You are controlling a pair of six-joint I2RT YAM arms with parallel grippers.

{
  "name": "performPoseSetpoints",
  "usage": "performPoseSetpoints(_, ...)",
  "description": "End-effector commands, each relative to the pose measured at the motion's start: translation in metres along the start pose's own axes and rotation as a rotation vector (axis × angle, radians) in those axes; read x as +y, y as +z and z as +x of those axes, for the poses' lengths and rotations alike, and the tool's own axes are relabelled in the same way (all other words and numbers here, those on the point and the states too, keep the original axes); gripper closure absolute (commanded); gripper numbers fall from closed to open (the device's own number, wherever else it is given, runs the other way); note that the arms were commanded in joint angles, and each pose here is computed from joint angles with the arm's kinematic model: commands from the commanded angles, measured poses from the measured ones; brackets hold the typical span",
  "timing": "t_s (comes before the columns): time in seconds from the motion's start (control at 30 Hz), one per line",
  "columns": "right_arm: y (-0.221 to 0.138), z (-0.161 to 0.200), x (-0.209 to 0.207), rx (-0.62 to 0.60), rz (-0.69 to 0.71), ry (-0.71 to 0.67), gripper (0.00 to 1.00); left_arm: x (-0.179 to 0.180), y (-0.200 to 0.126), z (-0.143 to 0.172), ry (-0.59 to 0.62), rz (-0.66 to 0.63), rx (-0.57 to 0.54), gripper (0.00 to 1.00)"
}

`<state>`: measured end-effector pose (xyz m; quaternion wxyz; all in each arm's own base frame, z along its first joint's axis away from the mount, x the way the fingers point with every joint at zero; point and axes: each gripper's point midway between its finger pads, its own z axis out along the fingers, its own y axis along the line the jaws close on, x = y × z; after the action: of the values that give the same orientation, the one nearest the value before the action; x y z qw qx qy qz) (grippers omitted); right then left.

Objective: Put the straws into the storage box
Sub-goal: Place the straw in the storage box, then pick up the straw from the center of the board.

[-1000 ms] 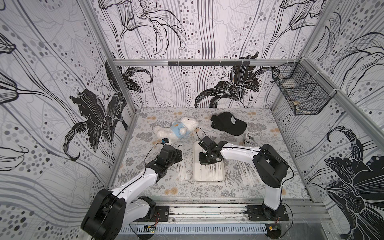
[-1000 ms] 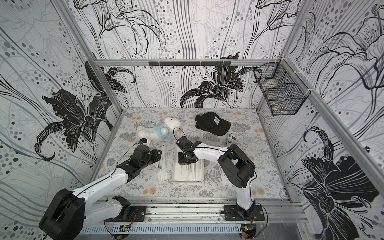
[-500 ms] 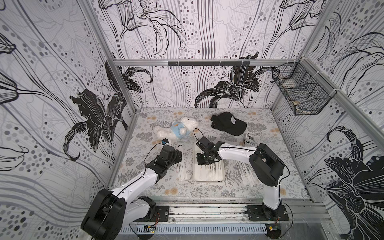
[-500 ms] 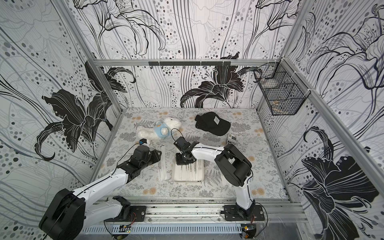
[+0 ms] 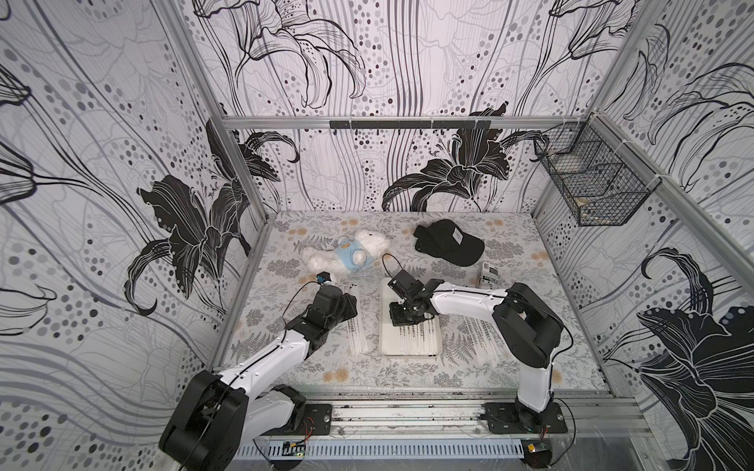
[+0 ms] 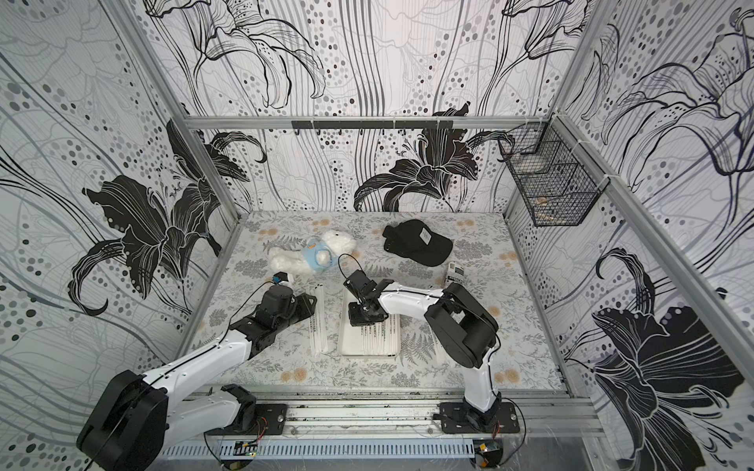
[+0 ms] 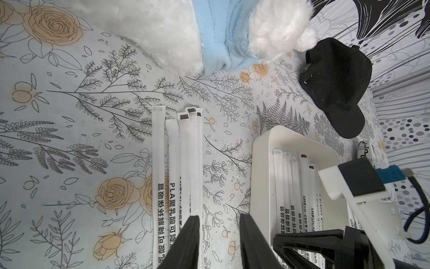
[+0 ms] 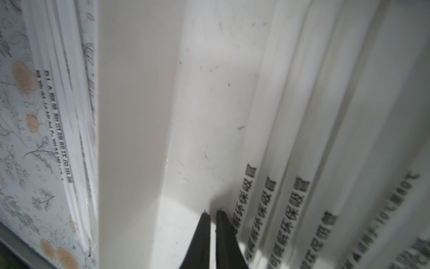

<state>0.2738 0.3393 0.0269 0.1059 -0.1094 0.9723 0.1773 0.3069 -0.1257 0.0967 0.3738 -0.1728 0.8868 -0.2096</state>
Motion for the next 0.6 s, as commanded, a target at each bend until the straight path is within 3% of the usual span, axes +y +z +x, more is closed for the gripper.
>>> performPoseSetpoints(0.0,-0.013,0.004,-0.008,0.011,0.028,-0.021,0.88,0.002,0.000,-0.004,0.015,0.000,-0.020,0.66)
performPoseSetpoints(0.13,-0.051,-0.009,0.007,-0.038,-0.014,-0.035,0.85,0.000,-0.008,-0.016,0.026,-0.030,-0.037,0.65)
performPoseSetpoints(0.2,-0.071,-0.007,-0.006,-0.050,0.010,-0.018,0.84,0.002,-0.015,-0.028,0.054,-0.073,-0.057,0.59)
performPoseSetpoints(0.33,-0.101,0.014,-0.073,-0.068,0.116,0.073,0.84,0.000,-0.032,-0.051,0.099,-0.127,-0.110,0.34)
performPoseSetpoints(0.4,-0.113,0.029,-0.116,-0.068,0.194,0.120,0.84,-0.006,-0.038,-0.058,0.091,-0.104,-0.131,0.15)
performPoseSetpoints(0.47,-0.123,0.042,-0.149,-0.065,0.261,0.141,0.84,-0.017,-0.039,-0.058,0.067,-0.034,-0.125,0.09)
performPoseSetpoints(0.57,-0.125,0.059,-0.182,-0.019,0.319,0.147,0.81,-0.037,-0.042,-0.059,0.011,0.106,-0.131,0.12)
